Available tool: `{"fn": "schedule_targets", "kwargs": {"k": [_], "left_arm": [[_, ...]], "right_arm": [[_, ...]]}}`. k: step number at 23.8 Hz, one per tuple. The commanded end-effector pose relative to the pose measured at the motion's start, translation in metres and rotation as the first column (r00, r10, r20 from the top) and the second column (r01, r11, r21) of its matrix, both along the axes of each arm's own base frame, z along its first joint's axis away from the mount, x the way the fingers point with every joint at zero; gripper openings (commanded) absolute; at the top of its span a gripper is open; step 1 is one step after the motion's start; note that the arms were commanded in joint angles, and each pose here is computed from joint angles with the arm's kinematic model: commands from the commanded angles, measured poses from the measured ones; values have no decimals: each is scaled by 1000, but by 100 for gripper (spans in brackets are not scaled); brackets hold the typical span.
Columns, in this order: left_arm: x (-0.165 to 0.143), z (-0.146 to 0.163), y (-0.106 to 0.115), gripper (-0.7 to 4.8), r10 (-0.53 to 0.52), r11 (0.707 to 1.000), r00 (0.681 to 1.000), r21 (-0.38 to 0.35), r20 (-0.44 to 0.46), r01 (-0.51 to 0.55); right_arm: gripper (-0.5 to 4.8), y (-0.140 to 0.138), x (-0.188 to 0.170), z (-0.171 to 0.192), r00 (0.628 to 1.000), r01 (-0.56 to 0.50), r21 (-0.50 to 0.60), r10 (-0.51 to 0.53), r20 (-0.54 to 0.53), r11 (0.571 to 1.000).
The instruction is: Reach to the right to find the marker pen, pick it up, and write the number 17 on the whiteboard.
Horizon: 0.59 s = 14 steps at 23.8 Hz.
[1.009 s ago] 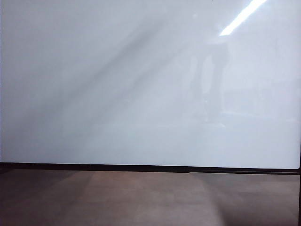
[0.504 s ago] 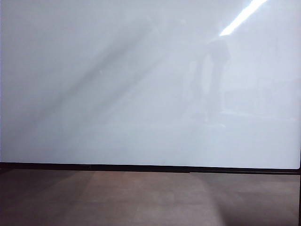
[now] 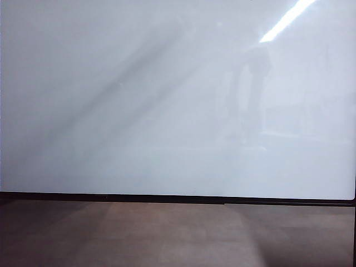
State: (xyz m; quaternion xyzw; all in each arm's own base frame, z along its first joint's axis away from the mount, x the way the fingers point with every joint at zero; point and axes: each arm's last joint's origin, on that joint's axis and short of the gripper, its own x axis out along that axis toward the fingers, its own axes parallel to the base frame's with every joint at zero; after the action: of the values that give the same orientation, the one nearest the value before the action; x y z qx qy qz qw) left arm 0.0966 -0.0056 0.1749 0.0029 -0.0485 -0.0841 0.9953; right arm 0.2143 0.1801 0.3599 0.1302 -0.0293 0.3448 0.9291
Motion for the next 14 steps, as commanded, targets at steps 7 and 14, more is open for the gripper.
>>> {"fn": "schedule_targets", "kwargs": {"k": [7, 14], "left_arm": [[0, 1, 0, -5, -3, 1000, 1000, -2, 4, 3], [0, 1, 0, -5, -3, 1000, 1000, -2, 4, 3]], "right_arm": [[-4, -1, -1, 5, 1000, -1, 14, 0, 25, 1000], [-4, 0, -1, 0, 1000, -9, -20, 9, -15, 1000]]}}
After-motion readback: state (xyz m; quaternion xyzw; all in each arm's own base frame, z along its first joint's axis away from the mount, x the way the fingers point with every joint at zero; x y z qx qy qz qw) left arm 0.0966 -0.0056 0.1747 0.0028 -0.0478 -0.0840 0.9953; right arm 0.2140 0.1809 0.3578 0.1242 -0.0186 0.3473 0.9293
